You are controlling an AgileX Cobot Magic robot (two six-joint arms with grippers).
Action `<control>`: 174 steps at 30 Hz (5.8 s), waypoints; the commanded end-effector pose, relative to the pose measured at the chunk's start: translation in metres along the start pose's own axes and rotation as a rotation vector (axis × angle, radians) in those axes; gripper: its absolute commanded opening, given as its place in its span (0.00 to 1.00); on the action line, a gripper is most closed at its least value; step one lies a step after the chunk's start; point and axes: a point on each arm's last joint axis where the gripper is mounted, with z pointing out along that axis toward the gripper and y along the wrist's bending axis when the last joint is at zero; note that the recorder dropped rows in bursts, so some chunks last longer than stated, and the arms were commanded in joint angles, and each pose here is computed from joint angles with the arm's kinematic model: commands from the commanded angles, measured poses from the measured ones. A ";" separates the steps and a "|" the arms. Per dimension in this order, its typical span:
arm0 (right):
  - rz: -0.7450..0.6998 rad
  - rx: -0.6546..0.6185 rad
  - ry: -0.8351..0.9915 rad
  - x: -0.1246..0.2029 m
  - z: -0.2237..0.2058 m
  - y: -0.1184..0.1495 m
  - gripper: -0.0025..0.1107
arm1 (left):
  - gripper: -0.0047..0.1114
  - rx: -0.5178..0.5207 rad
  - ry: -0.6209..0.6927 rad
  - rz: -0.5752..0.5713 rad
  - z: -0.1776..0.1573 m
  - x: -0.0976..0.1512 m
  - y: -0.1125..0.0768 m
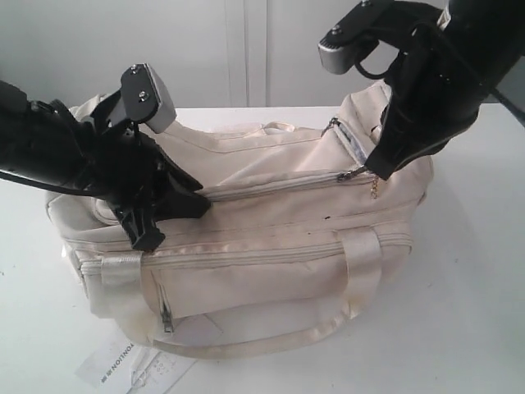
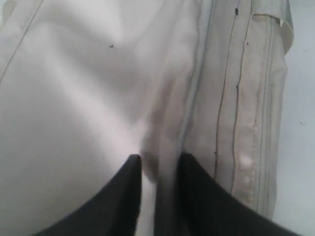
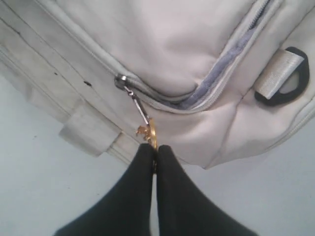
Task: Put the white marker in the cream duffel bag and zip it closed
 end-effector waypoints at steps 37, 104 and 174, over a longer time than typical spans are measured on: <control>-0.076 0.048 -0.089 0.001 -0.014 -0.005 0.02 | 0.59 0.101 -0.410 0.142 0.065 -0.064 -0.025; -0.064 0.155 -0.027 0.006 0.003 -0.036 0.02 | 0.04 0.157 -0.280 0.024 0.068 -0.054 -0.028; 0.008 0.135 -0.220 0.002 0.002 -0.055 0.02 | 0.67 0.153 -0.307 0.019 0.054 -0.062 -0.031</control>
